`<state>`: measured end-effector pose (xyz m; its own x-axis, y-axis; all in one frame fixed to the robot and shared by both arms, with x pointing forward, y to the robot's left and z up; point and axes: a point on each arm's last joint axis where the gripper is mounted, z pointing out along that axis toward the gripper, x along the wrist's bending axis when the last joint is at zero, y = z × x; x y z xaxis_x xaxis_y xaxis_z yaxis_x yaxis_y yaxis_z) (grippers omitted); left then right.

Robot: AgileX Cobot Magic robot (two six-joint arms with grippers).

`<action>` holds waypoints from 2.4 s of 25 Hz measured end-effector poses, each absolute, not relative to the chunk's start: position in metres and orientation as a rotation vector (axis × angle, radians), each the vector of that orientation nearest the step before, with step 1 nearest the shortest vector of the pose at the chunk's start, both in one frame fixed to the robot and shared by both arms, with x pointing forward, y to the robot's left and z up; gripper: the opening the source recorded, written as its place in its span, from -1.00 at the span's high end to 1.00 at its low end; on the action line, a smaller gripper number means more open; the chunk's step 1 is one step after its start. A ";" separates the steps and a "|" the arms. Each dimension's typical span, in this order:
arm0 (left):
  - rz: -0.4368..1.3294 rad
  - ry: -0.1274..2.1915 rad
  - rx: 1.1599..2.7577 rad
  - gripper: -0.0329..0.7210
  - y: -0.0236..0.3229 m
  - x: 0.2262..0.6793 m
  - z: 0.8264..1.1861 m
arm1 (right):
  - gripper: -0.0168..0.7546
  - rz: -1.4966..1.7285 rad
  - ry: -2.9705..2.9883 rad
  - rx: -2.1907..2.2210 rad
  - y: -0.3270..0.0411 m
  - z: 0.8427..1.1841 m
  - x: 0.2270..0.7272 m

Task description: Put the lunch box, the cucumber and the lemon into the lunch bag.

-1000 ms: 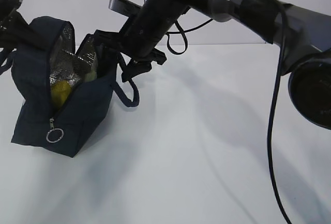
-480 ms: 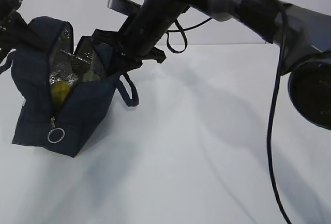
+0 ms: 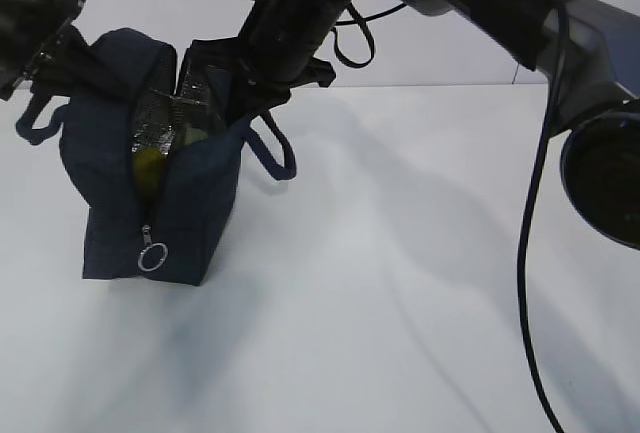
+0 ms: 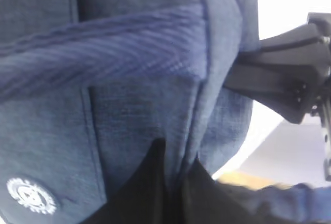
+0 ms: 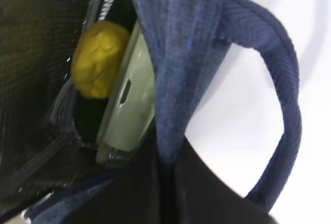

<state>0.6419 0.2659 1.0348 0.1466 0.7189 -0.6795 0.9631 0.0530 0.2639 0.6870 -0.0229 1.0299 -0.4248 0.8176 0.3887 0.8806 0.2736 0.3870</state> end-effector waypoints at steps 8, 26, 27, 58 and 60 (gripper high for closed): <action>-0.545 1.524 1.648 0.95 0.223 0.641 1.044 | 0.95 -0.842 -2.603 -1.707 -0.044 1.067 0.681; -0.700 1.453 1.570 0.95 0.166 0.636 1.047 | 0.95 -0.494 -2.755 -1.891 -0.097 1.088 0.632; -0.725 1.459 1.559 0.95 0.164 0.637 1.043 | 0.95 -0.482 -2.759 -1.896 -0.098 1.087 0.631; -0.806 1.534 1.483 -0.04 0.179 0.652 1.013 | -0.19 -0.468 -2.761 -1.906 -0.104 1.087 0.624; -0.781 1.537 1.464 -0.04 0.188 0.652 1.021 | -0.20 -0.509 -2.765 -1.911 -0.106 1.098 0.619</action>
<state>0.6519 0.1879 1.0211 0.0488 0.4539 -0.8897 0.9863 0.1187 0.1147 0.6190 -0.1061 1.0984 -0.3452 0.9376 -0.0422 0.8611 0.3343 0.3831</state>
